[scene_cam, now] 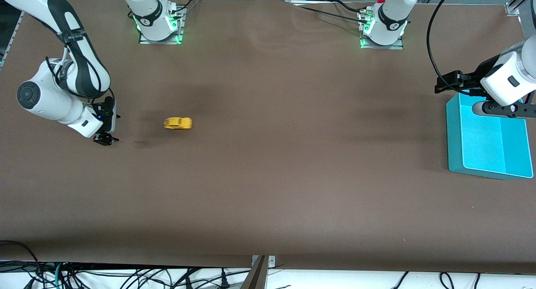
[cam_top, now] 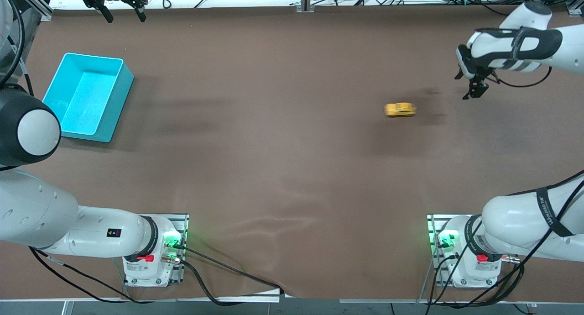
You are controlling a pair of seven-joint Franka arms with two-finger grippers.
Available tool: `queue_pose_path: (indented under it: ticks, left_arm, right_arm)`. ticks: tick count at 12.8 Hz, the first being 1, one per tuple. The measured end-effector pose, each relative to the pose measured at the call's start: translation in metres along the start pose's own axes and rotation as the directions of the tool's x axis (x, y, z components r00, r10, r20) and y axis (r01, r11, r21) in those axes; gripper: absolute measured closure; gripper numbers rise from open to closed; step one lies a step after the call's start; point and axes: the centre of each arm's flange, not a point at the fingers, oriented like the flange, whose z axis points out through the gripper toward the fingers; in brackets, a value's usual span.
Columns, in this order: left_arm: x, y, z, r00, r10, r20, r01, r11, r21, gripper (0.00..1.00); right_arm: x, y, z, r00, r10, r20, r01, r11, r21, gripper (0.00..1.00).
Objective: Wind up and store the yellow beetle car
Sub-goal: 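Open the right gripper to release the car while the left gripper reaches out, then lower the left gripper onto the car while the right gripper returns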
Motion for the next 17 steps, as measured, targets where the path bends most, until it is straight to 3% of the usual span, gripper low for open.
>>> queue_pose_path:
  ticks: [5, 7, 9, 12, 14, 16, 17]
  left_arm:
    - [0.007, 0.013, 0.01, 0.999, 0.048, 0.02, -0.049, 0.999, 0.003, 0.0]
    - [0.01, 0.018, 0.015, 0.983, 0.181, 0.03, -0.181, 0.984, 0.0, 0.0]
    - [0.015, 0.017, 0.023, 0.933, 0.356, 0.044, -0.356, 0.934, -0.01, 0.0]
    - [0.019, 0.03, 0.045, 0.799, 0.595, 0.083, -0.594, 0.803, -0.042, 0.0]
    - [0.024, 0.037, 0.073, 0.685, 0.722, 0.095, -0.72, 0.691, -0.063, 0.0]
    - [0.028, 0.034, 0.114, 0.538, 0.839, 0.086, -0.835, 0.544, -0.083, 0.0]
    - [0.026, 0.031, 0.14, 0.478, 0.874, 0.084, -0.869, 0.485, -0.095, 0.0]
  right_arm:
    - [0.021, 0.019, -0.05, 1.0, -0.02, -0.006, 0.02, 1.0, 0.008, 0.0]
    - [0.033, 0.028, -0.074, 0.999, -0.037, -0.001, 0.037, 0.999, -0.021, 0.0]
    - [0.05, 0.034, -0.115, 1.0, 0.023, 0.018, -0.021, 0.996, -0.085, 0.0]
    - [0.07, 0.021, -0.186, 0.977, 0.214, 0.018, -0.208, 0.964, -0.165, 0.0]
    - [0.088, 0.006, -0.224, 0.924, 0.382, -0.003, -0.376, 0.907, -0.188, 0.0]
    - [0.099, -0.009, -0.246, 0.807, 0.589, -0.038, -0.584, 0.789, -0.188, 0.0]
    - [0.104, -0.014, -0.253, 0.726, 0.685, -0.059, -0.683, 0.707, -0.183, 0.0]
